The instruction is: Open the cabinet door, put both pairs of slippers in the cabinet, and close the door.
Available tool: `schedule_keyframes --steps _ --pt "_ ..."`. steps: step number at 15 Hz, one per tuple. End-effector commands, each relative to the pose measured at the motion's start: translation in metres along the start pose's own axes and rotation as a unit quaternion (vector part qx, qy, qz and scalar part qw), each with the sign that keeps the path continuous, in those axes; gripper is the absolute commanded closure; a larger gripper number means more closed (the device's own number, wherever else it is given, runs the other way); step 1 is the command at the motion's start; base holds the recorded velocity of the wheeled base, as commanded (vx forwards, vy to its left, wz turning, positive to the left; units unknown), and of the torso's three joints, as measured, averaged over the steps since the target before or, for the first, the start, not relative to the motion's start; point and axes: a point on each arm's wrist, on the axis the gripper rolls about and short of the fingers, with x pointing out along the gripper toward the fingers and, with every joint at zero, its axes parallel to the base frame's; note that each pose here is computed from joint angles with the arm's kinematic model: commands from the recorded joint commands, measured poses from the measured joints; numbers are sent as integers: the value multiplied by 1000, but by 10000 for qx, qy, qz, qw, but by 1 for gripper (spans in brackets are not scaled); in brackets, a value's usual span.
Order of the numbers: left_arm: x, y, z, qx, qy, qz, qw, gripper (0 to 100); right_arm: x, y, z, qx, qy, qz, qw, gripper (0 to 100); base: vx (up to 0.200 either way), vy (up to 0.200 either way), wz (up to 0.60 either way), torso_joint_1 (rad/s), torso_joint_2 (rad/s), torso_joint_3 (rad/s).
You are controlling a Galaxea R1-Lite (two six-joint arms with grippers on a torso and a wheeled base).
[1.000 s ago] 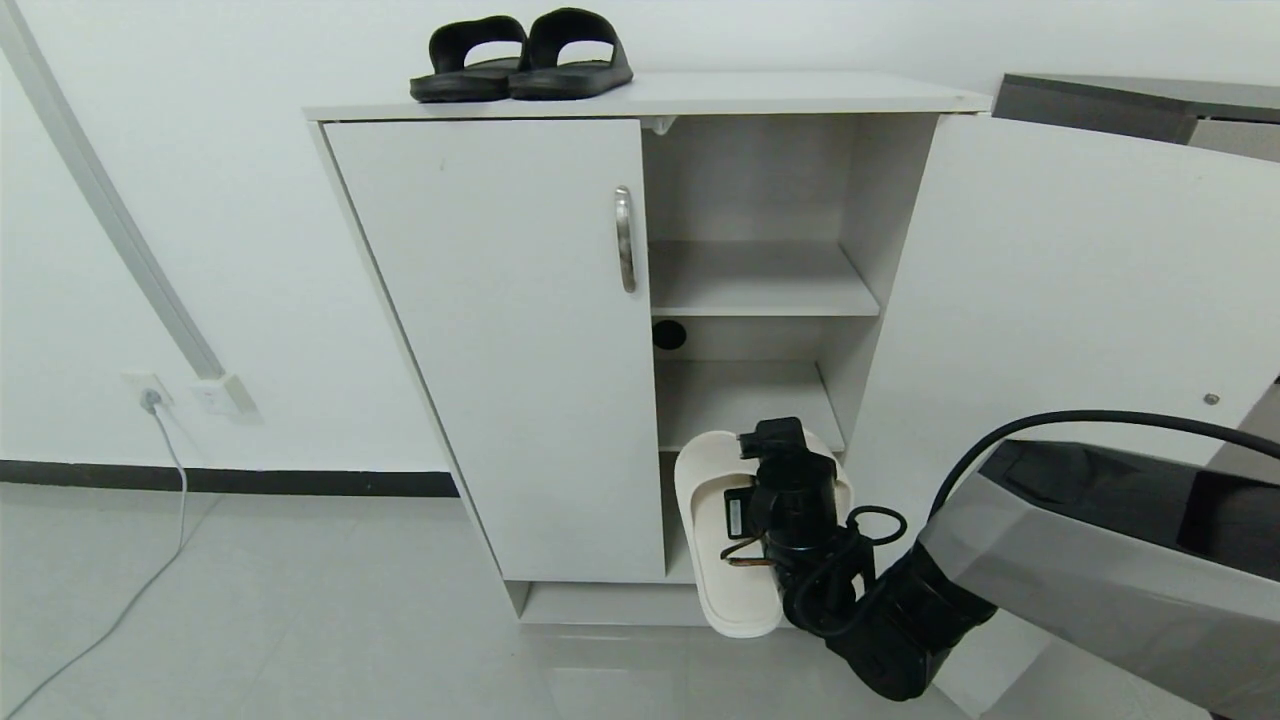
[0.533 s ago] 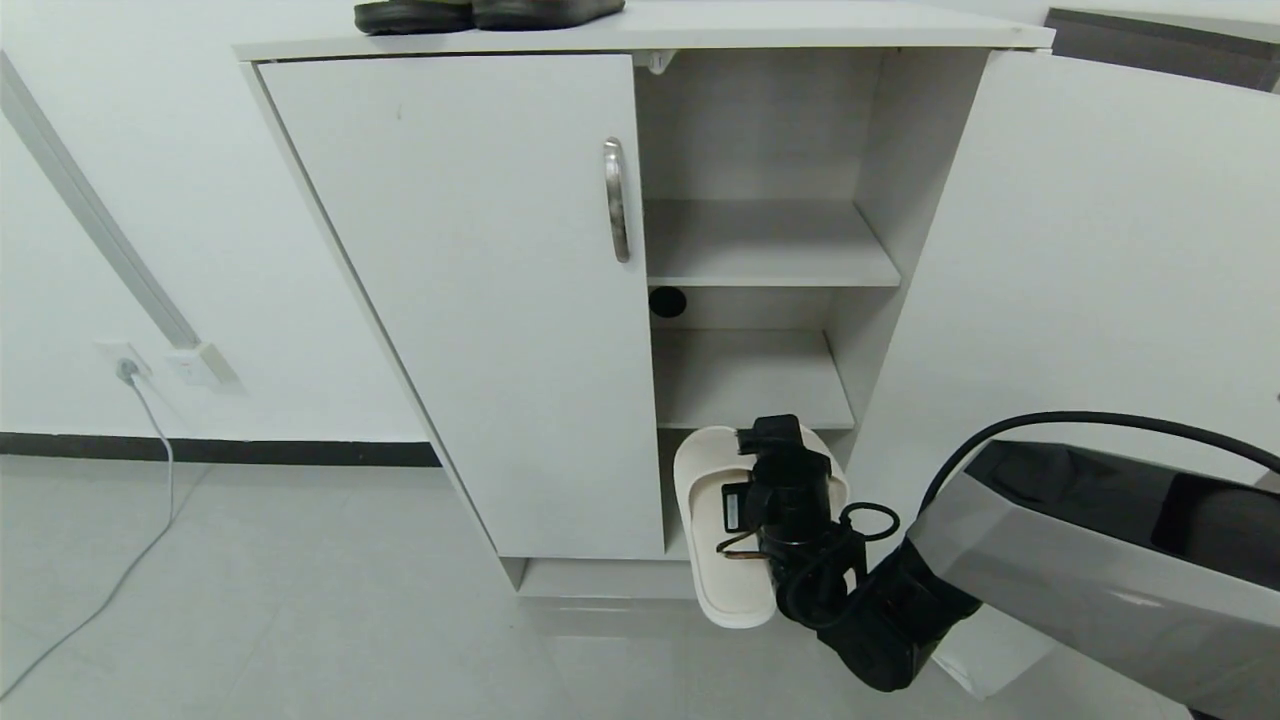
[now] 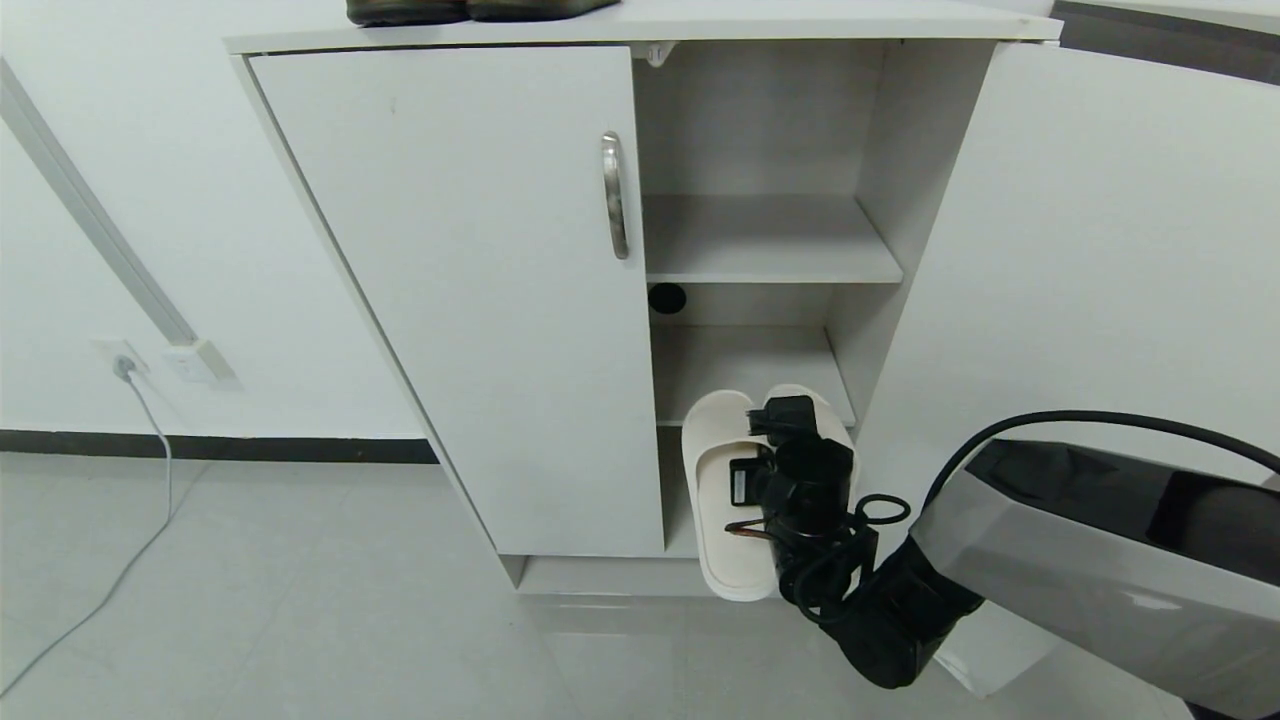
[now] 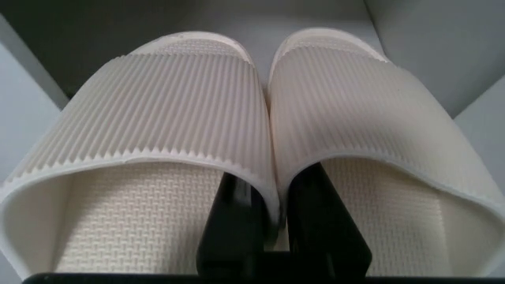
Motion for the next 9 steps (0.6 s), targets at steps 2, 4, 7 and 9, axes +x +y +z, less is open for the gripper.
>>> schedule_keyframes --steps 2,4,7,9 --pt "0 0 0 -11 1 2 10000 100 0 0 -4 -25 30 7 10000 100 0 0 0 0 0 0" --pt "0 0 0 -3 9 3 10000 100 1 0 -4 -20 24 -1 10000 100 0 0 0 0 0 0" --pt "0 0 0 -3 1 2 10000 100 1 -1 -3 -1 0 -8 10000 100 200 0 0 1 2 4" --pt "0 0 0 -11 1 2 10000 100 1 -1 -2 1 -11 -15 10000 100 200 0 0 0 0 5"
